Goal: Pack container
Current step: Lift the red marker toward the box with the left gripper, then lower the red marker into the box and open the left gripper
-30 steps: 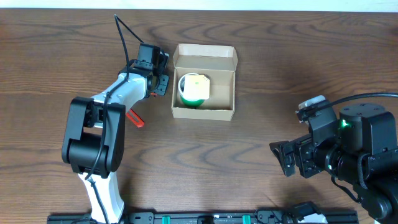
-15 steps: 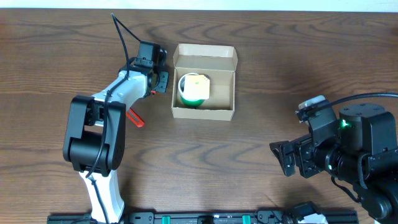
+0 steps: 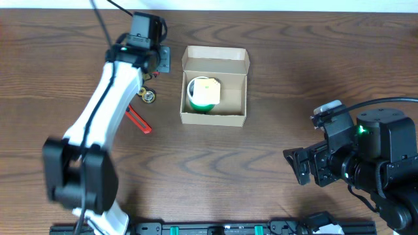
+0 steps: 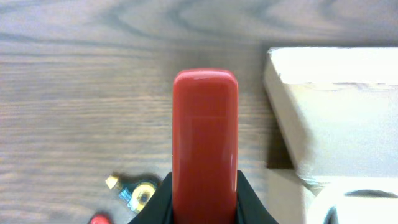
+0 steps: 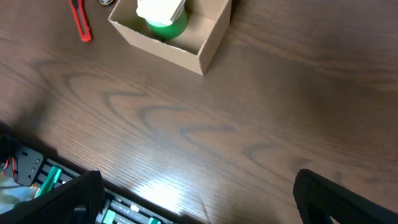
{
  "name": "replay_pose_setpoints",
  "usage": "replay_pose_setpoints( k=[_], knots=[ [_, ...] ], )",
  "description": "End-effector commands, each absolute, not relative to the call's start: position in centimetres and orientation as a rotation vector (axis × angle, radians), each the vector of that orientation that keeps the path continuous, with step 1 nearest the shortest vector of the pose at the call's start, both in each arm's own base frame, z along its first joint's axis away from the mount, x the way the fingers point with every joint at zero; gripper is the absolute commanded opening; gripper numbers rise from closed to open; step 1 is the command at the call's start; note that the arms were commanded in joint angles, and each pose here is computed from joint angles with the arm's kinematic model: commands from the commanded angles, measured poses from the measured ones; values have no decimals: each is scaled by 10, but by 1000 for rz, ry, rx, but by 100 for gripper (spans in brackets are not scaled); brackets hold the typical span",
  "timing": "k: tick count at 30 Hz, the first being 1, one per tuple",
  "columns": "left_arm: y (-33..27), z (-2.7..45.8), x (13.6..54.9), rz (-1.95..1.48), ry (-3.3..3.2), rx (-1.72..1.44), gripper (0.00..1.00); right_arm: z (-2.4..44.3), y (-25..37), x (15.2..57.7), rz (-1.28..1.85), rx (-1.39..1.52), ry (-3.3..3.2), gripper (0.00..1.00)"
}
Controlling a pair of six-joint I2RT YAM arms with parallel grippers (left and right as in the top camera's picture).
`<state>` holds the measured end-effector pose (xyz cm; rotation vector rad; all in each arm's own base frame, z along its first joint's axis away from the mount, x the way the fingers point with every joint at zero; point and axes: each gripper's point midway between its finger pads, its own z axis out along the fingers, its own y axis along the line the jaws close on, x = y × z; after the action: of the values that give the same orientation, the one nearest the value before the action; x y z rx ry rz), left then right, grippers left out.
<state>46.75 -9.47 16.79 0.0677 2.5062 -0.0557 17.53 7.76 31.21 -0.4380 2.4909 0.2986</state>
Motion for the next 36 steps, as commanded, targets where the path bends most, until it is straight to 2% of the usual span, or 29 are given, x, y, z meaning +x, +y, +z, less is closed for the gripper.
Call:
replay_pose_setpoints(
  k=[1,4,8,15,20,25,36],
  knots=[
    [-107,229,447,-127,2410,-3,6,312,75,176,278,-452,2489,99],
    [-130,247,422,-185,2406,9,6,312,75,176,278,-452,2488,99],
    [-173,249,398,-286,2431,1,6,312,75,176,278,-452,2488,99],
    [-243,220,380,-310,2449,-105,6,312,75,176,278,-452,2488,99],
    [-282,192,370,-316,2485,-66,6,312,75,176,279,-452,2488,99],
    [-296,162,364,-283,2540,-72,6,312,75,176,278,-452,2488,99],
    [-311,120,380,-249,2557,-63,6,312,75,176,278,-452,2488,99]
  ],
)
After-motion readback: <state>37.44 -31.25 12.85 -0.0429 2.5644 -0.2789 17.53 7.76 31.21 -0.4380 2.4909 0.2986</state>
